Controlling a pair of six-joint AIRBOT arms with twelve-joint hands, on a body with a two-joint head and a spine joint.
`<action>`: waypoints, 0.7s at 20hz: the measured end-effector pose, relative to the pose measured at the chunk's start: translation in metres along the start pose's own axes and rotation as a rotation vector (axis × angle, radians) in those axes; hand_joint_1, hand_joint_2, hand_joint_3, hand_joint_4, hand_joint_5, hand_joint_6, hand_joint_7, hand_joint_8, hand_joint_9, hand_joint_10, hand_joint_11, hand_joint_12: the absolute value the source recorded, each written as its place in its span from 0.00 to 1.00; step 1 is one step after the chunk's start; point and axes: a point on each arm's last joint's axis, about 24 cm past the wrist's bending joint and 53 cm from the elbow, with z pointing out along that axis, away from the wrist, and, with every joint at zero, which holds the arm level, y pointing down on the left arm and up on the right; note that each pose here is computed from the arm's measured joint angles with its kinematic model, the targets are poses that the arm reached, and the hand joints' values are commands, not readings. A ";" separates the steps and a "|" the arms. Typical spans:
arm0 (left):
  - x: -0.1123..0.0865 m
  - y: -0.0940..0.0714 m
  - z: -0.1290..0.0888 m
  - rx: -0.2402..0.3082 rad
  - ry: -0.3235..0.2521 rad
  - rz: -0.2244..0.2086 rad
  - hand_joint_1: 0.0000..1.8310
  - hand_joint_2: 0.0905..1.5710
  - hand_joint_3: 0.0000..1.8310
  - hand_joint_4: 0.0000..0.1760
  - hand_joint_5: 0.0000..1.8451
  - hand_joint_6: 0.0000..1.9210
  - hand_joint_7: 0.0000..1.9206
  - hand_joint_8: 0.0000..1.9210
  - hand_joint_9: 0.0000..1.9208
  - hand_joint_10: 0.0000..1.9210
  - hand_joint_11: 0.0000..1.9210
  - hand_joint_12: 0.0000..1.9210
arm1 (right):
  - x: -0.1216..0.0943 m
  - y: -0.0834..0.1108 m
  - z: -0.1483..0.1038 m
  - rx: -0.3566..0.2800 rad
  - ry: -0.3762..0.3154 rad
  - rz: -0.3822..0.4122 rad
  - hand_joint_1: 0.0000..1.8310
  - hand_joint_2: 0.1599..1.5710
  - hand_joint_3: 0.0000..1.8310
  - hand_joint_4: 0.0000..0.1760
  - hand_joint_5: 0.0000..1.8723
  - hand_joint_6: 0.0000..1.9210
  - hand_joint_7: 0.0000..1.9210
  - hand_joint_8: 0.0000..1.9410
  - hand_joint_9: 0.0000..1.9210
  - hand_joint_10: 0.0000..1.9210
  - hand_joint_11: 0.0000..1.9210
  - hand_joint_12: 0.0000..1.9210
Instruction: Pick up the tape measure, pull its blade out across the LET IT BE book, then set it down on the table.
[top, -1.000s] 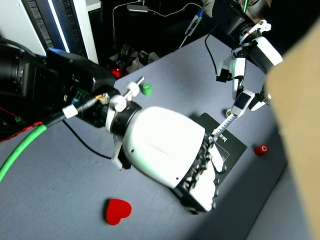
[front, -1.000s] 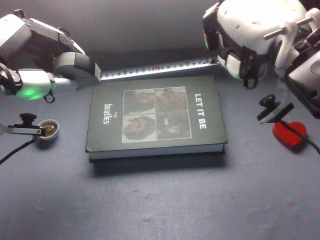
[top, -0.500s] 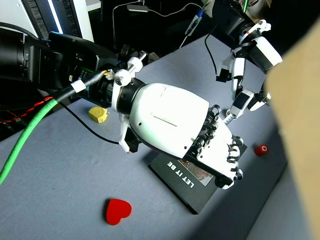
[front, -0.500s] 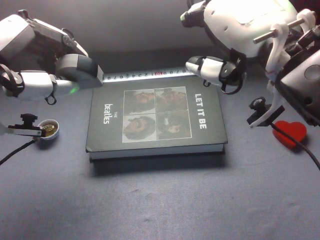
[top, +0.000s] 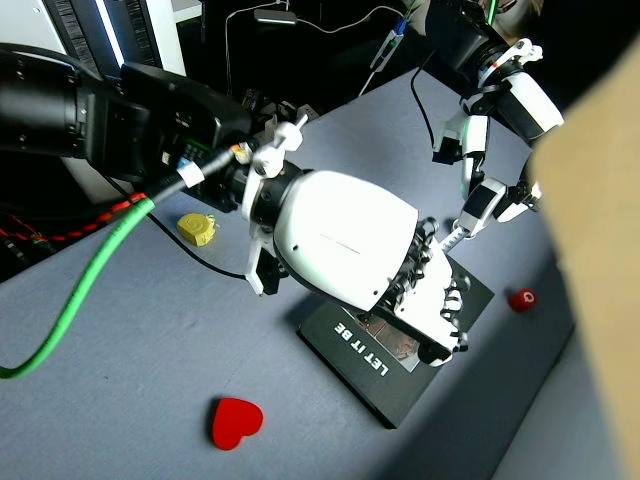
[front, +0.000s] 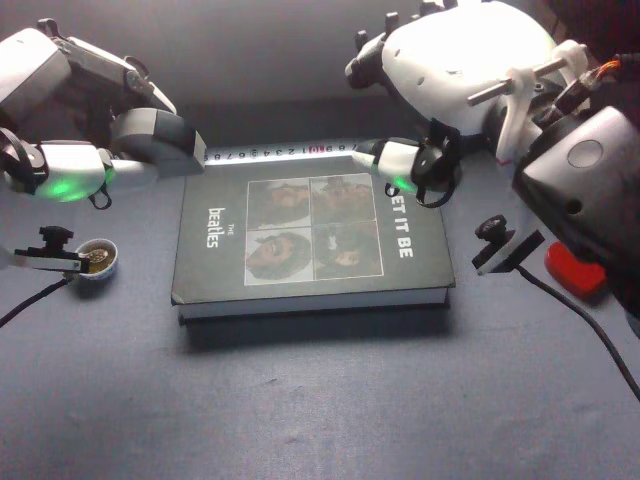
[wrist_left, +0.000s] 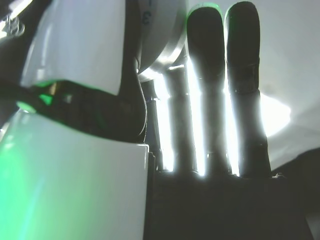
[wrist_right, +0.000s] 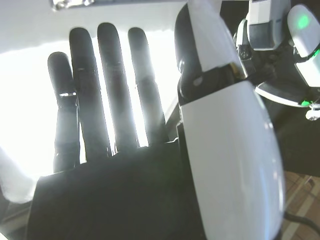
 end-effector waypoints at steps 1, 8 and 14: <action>0.000 0.000 0.000 0.001 0.001 0.002 0.76 0.65 0.00 0.00 0.63 0.27 0.60 0.38 0.52 0.58 0.43 0.52 | 0.003 0.002 0.002 0.001 0.001 0.004 0.49 0.67 0.00 0.00 0.37 0.01 0.40 0.01 0.36 0.06 0.12 0.62; -0.001 0.001 0.000 -0.002 -0.004 -0.004 0.76 0.65 0.00 0.00 0.61 0.33 0.59 0.38 0.52 0.58 0.43 0.52 | 0.007 0.006 0.005 -0.002 0.001 0.006 0.49 0.67 0.00 0.00 0.39 0.01 0.42 0.01 0.38 0.06 0.13 0.63; -0.001 0.000 0.000 -0.001 -0.004 -0.004 0.76 0.64 0.00 0.00 0.62 0.30 0.61 0.35 0.53 0.57 0.43 0.51 | 0.011 0.008 0.007 -0.005 -0.002 0.001 0.50 0.67 0.00 0.00 0.39 0.01 0.42 0.01 0.38 0.05 0.13 0.63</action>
